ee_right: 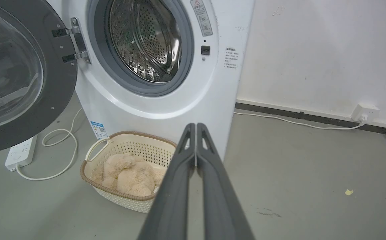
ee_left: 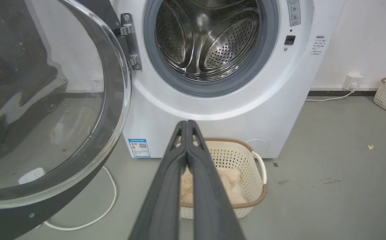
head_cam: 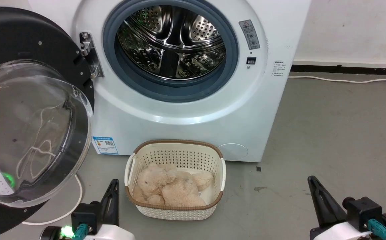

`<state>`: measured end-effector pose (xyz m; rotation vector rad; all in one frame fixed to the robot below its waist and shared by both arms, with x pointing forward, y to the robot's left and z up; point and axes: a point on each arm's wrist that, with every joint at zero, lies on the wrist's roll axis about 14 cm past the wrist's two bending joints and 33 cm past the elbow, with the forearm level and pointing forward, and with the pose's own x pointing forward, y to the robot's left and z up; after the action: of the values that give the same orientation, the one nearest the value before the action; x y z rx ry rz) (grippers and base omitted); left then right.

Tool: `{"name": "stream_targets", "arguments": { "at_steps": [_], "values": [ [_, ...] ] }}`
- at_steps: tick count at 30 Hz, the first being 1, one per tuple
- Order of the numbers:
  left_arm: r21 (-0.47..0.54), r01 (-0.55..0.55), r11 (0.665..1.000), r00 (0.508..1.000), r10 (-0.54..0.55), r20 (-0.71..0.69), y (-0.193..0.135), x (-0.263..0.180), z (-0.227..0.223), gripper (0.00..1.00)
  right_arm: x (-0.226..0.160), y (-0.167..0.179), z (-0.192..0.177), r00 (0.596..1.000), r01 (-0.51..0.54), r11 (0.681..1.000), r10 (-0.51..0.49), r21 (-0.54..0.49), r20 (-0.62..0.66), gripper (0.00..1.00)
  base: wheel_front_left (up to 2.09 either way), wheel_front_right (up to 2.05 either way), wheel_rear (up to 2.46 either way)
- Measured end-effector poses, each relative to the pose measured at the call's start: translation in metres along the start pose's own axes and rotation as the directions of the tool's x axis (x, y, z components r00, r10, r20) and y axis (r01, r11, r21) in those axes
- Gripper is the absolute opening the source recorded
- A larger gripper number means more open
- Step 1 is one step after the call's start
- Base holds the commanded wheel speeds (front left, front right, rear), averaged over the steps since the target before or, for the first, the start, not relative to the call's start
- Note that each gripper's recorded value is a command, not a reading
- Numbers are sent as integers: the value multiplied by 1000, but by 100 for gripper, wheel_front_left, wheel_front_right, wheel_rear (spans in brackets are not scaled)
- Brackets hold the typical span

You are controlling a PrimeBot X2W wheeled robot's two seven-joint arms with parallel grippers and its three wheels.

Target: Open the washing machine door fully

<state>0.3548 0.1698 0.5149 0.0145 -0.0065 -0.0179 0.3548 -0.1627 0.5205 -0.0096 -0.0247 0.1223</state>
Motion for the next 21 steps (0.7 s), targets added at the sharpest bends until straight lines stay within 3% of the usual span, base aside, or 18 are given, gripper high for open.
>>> {"name": "stream_targets", "arguments": {
  "at_steps": [21],
  "values": [
    [14,-6,1000,1000,6,-9,4,8,4,0,8,0,1,1000,-4,1000,4,-18,-22,0,0,0,0]
  ]
}}
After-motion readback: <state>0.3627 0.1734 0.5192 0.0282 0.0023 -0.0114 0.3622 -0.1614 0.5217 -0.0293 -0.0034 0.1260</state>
